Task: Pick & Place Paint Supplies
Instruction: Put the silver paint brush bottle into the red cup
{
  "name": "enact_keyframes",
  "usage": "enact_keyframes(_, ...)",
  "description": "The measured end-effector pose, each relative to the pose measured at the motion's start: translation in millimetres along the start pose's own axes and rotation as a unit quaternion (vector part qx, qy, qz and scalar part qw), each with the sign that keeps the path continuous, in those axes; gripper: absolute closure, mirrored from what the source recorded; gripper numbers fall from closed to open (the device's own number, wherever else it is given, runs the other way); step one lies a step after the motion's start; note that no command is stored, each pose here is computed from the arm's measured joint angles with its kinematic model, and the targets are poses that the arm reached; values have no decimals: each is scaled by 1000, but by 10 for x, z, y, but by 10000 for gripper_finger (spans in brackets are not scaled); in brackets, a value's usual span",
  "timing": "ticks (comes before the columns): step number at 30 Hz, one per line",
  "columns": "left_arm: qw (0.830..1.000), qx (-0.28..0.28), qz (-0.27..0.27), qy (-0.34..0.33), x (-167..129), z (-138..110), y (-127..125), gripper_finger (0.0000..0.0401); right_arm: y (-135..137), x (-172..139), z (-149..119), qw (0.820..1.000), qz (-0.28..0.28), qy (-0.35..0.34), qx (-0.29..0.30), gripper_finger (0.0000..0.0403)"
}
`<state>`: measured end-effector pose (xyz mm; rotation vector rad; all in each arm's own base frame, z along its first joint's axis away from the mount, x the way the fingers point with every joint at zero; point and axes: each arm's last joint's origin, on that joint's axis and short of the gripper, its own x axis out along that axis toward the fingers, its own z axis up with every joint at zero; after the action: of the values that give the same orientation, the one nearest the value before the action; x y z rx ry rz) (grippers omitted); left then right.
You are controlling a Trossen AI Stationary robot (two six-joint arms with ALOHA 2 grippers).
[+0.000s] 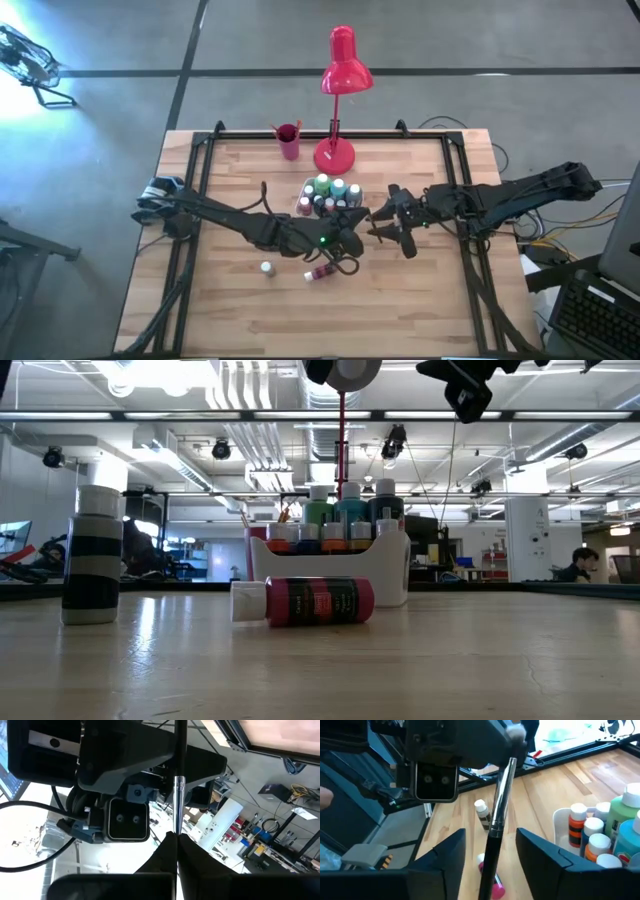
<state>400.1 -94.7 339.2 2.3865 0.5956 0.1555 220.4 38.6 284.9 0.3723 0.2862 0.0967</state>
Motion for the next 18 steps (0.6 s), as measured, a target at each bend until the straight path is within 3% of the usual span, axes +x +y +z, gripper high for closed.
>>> enact_keyframes(4,1000,-2,-1,1,0,-1,0,401,-10,34,-25,1000,-4,9,0,269)
enact_keyframes(9,1000,-13,-2,-1,0,4,-4,393,-14,44,-33,1000,-6,11,-5,370)
enact_keyframes(14,995,-103,-7,3,-17,14,5,367,-13,11,-23,1000,-7,9,-9,385)
enact_keyframes(18,979,-193,-53,48,-50,11,-22,354,-15,-92,-7,1000,-20,9,-21,385)
